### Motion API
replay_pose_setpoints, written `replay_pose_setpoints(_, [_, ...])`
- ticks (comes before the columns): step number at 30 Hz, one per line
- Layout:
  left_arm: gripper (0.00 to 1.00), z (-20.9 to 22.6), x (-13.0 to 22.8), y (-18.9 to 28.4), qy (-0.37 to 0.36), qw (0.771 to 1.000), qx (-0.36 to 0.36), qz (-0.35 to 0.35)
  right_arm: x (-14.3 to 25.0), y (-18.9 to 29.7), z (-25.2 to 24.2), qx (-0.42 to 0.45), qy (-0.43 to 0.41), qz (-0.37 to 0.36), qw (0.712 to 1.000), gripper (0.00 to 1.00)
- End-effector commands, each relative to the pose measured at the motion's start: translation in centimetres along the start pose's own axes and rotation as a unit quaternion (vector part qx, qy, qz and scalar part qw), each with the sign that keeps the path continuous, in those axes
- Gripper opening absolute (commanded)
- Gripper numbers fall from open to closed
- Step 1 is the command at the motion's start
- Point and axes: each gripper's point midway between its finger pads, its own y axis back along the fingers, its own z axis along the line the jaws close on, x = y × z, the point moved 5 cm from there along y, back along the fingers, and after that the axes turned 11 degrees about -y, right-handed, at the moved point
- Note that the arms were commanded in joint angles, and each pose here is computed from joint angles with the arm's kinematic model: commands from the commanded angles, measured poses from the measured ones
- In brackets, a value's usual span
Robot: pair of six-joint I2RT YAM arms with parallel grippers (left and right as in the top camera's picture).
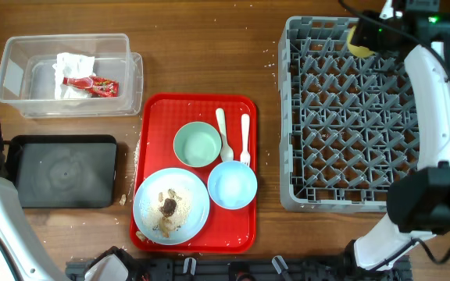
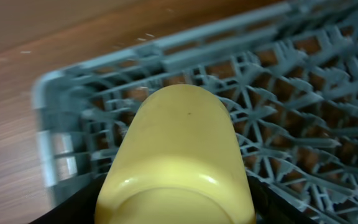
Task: Sort waste into correct bins and load items into the dishwasher rack
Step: 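Lift the yellow cup and place it in the dish rack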
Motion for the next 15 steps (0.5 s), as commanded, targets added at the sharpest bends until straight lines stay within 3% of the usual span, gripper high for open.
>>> replay_pose_setpoints(1, [1.0, 0.0, -0.2, 0.1, 0.006, 1.0, 0.001, -0.005, 1.3, -4.7, -2.0, 0.015, -0.008, 0.066, 0.998, 0.64])
replay_pose_setpoints(8, [1.0, 0.0, -0.2, 0.1, 0.006, 1.0, 0.001, -0.005, 4.4, -6.1, -1.6, -0.016, -0.004, 0.158, 0.987, 0.78])
replay_pose_setpoints(10, [1.0, 0.0, -0.2, 0.1, 0.006, 1.0, 0.001, -0.005, 4.9, -5.0, -1.8, -0.011, -0.005, 0.169, 0.986, 0.9])
replay_pose_setpoints(12, [1.0, 0.0, -0.2, 0.1, 0.006, 1.0, 0.001, -0.005, 4.9, -3.5, -1.6, -0.011, -0.017, 0.166, 0.986, 0.92])
replay_pose_setpoints(15, [1.0, 0.0, -0.2, 0.1, 0.006, 1.0, 0.001, -0.005, 7.1, 1.9, 4.3, -0.122, 0.048, 0.177, 0.975, 0.91])
